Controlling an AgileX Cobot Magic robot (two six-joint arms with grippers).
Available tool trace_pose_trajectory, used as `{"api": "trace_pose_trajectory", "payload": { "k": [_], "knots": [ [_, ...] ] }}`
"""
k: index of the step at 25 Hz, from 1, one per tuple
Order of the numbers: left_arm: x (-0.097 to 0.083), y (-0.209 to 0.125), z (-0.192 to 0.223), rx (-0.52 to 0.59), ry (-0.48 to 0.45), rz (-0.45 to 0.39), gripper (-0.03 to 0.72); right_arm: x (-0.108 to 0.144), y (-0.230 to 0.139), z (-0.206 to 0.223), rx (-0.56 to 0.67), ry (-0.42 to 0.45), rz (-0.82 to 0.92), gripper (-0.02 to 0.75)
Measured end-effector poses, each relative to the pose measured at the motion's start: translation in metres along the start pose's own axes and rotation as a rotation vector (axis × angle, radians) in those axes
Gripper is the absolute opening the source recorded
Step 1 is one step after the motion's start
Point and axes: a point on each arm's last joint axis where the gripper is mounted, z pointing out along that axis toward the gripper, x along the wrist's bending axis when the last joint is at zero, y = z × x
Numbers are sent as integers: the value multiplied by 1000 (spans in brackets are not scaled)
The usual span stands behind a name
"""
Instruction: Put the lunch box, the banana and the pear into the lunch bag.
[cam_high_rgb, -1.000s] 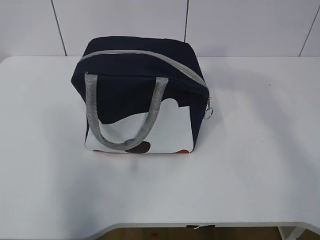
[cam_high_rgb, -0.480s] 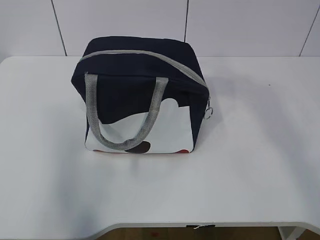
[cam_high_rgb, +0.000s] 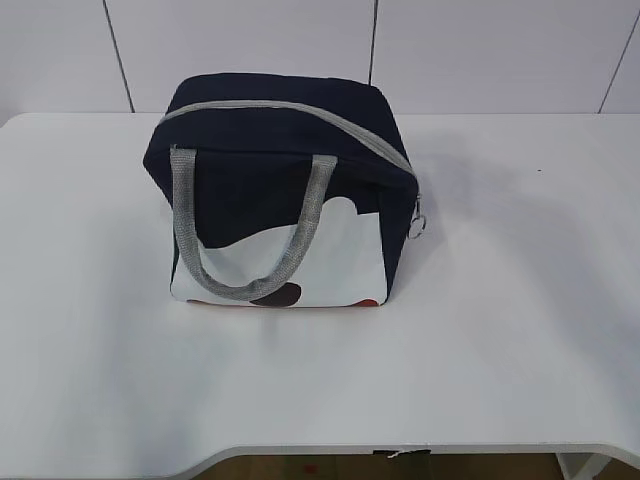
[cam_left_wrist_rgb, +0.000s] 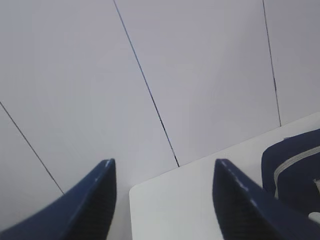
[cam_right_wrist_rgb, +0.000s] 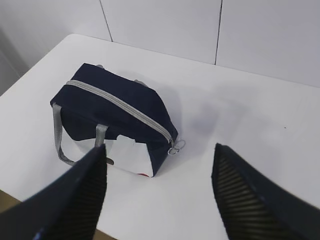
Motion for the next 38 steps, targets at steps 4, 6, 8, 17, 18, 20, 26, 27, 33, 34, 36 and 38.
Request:
{"api": "trace_pose_trajectory", "payload": {
  "k": [4,6,8,17,18,20,26,27,33,34,36,38],
  "knots": [
    [2,-5,-10,12,-6,-16,456,9,-6,-17,-35,-3,-2,521],
    [3,-6,-14,7,-7,-24,456,13,-15,-23,-41,-7,6,519],
    [4,-7,-19,-4,-9,-32,453,17,-24,-27,-37,-1,9,519],
    [7,-15,-35,0,-10,-50,446,30,-78,-39,-8,8,36,516],
    [7,-15,-35,1,-12,-51,446,31,-84,-41,-8,12,35,516],
    [6,-15,-35,1,-22,-57,445,34,-95,-43,-8,14,40,516],
    [-2,-16,-31,-2,-88,-112,423,38,-128,-45,1,6,55,515],
    [-4,-16,-29,-4,-101,-125,420,38,-133,-46,1,-6,50,515],
    [-14,-23,-21,28,-158,-159,418,38,-158,-55,-20,-89,17,515],
    [-16,-25,-19,41,-172,-165,418,38,-161,-56,-19,-99,16,515],
    [-20,-30,-16,77,-191,-167,418,37,-168,-56,-19,-113,12,515],
    [-23,-34,-13,114,-202,-165,417,38,-174,-55,-17,-119,11,515]
  ]
}}
